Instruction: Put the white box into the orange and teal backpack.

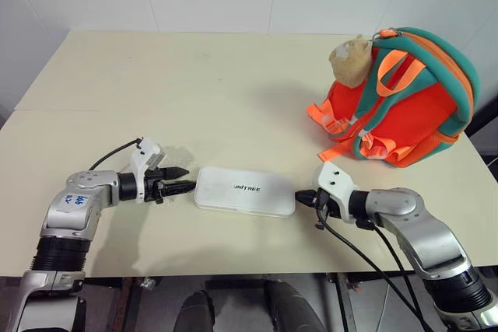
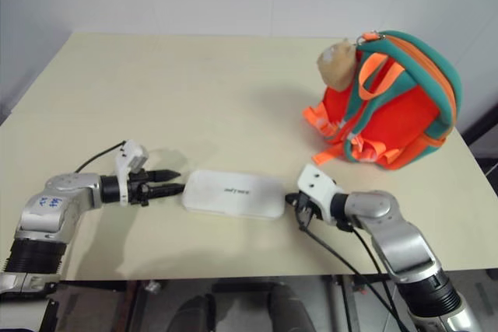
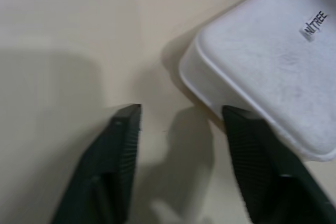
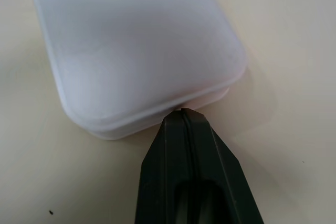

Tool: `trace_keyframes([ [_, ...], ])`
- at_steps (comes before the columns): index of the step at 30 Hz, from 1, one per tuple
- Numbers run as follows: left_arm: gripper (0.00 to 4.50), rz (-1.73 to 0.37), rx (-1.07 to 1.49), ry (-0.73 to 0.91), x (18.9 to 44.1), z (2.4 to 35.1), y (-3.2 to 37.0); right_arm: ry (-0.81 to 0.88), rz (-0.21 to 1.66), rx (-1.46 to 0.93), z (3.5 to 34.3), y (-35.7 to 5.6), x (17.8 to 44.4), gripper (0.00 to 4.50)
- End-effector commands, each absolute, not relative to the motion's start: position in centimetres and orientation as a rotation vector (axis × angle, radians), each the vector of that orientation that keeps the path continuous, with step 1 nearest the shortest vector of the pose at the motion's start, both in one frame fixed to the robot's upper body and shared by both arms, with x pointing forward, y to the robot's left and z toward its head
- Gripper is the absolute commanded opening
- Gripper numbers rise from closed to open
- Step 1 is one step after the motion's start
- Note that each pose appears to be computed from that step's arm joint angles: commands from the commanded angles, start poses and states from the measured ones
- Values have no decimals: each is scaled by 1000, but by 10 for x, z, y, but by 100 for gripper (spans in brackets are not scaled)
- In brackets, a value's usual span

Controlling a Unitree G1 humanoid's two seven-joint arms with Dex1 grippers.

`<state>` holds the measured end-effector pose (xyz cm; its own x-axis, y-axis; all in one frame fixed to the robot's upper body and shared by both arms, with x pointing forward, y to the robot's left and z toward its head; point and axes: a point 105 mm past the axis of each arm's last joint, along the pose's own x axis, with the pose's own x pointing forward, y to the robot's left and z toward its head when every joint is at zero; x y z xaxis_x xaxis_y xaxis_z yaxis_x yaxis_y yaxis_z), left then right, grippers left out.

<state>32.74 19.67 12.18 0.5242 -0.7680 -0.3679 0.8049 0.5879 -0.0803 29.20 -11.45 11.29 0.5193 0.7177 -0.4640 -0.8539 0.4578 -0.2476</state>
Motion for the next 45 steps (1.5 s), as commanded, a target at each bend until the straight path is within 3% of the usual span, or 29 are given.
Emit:
trace_keyframes([
  [1, 118, -1089, 106, 298, 317, 136, 171, 194, 1120, -477, 132, -86, 277, 0],
  [4, 18, -1111, 83, 308, 314, 137, 167, 195, 1116, -477, 132, -87, 278, 0],
  [5, 3, -1118, 77, 314, 313, 137, 166, 195, 1116, -478, 132, -88, 277, 0],
  [17, 3, -1246, 50, 491, 280, 116, 158, 208, 1102, -503, 131, -101, 279, 0],
  [30, 3, -1143, 100, 478, 292, 114, 173, 230, 1084, -525, 127, -110, 280, 0],
  [38, 3, -1091, 126, 490, 290, 119, 190, 257, 938, -609, 118, -148, 294, 0],
  [45, 3, -1004, 173, 477, 295, 126, 210, 201, 766, -658, 135, -183, 316, 0],
])
